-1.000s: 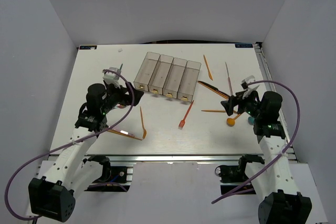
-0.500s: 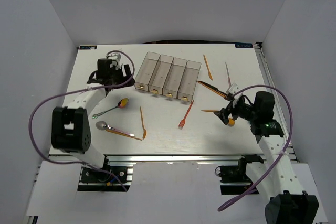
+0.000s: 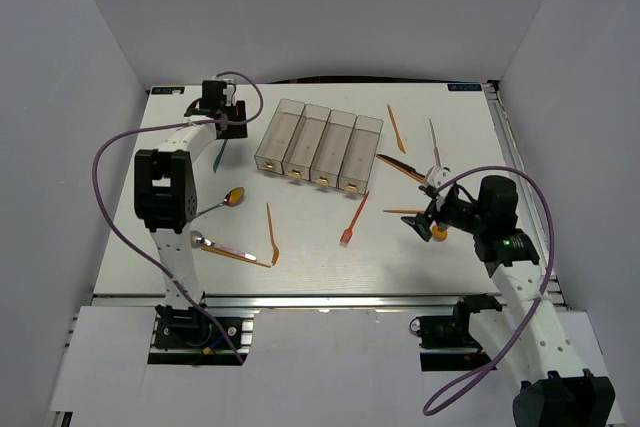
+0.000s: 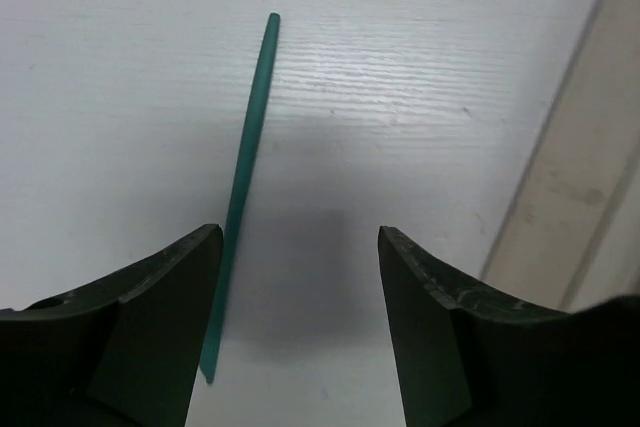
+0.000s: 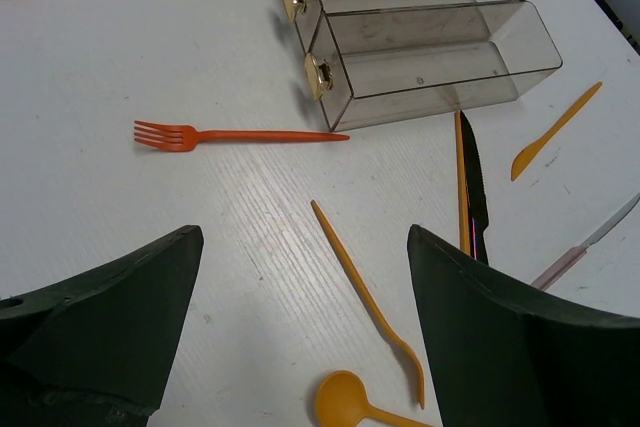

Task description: Sort the eating utensils into containers

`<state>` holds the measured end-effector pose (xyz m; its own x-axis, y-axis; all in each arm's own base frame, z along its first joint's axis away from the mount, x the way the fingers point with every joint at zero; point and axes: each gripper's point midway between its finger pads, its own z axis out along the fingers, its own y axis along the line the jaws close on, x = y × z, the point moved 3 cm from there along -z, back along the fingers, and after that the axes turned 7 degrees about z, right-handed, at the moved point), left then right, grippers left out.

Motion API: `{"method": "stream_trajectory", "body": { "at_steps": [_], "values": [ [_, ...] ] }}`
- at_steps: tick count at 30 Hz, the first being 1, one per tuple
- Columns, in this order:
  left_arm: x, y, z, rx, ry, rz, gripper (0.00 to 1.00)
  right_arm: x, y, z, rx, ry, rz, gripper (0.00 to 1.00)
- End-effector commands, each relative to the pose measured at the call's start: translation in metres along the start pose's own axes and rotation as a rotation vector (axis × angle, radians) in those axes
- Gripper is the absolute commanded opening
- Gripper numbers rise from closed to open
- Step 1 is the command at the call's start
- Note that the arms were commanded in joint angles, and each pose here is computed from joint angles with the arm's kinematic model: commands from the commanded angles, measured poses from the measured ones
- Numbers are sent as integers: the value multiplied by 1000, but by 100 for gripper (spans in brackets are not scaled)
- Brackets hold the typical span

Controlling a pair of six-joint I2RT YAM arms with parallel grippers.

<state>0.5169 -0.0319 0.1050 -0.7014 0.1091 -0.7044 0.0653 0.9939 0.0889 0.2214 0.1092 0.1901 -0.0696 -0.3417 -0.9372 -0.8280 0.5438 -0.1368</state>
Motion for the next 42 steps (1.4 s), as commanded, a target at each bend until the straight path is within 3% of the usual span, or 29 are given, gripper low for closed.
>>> {"method": "stream_trajectory", "body": {
  "at_steps": [1, 8, 14, 20, 22, 26, 35, 42],
  "values": [
    [4, 21, 14, -52, 53, 22, 74, -17, -2, -2, 7, -39, -44, 89],
    [9, 29, 44, -27, 94, 1, 55, -14, -2, 1, 9, -27, -43, 89],
    [23, 31, 58, -25, 137, 0, 46, -13, -3, 1, 11, -25, -45, 89],
    [33, 31, 58, -30, 162, -4, 24, -13, -3, 0, 17, -22, -50, 89],
    [33, 32, 55, -37, 162, -5, 12, -12, -3, 0, 19, -20, -51, 89],
    [24, 40, 43, -81, 138, -33, 1, -11, -4, 0, 25, -15, -53, 89],
    [-53, 42, -31, -57, -105, -118, 0, -11, -6, -1, 38, -12, -61, 89],
    [-93, -9, -74, 236, -237, -151, 0, -10, -6, 0, 37, -7, -59, 89]
  ]
}}
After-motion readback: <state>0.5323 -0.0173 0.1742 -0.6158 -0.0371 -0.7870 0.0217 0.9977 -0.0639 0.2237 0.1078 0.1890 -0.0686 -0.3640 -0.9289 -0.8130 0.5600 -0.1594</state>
